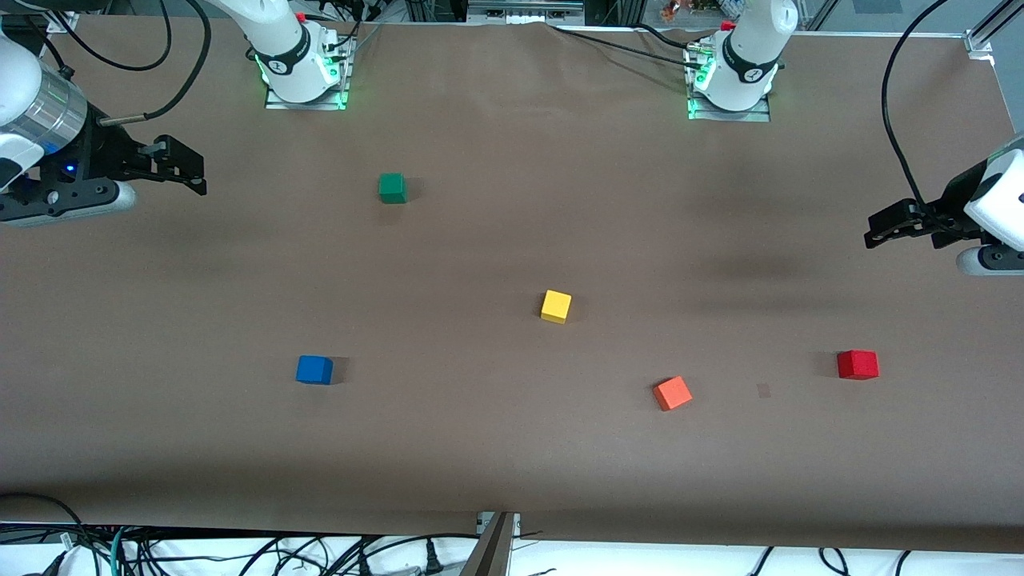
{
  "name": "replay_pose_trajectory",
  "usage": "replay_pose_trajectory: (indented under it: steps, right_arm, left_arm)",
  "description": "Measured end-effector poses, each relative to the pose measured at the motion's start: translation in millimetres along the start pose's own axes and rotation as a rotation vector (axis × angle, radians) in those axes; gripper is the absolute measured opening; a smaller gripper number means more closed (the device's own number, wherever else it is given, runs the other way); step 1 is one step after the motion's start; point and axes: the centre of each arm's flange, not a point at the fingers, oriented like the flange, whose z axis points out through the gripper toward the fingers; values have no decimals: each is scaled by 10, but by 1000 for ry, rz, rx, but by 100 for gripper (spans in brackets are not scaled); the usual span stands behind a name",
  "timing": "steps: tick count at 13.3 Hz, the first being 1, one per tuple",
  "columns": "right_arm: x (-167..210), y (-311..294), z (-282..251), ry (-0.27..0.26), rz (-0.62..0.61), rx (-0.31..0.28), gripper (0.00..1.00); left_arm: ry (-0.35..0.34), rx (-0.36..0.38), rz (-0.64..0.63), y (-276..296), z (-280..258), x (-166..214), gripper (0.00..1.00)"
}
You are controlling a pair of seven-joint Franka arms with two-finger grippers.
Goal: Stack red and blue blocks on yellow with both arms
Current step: 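Move the left gripper toward the red cube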
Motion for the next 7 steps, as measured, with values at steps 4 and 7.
replay_pose_trajectory:
  steps: [4,7]
  right_arm:
    - [-1,17,0,0,3,0,100]
    - [0,5,-1,0,0,-2,100]
  left_arm:
    - [-3,0,-1,-5,6,1,100]
    - [-19,-1,-12,-68,118,86,100]
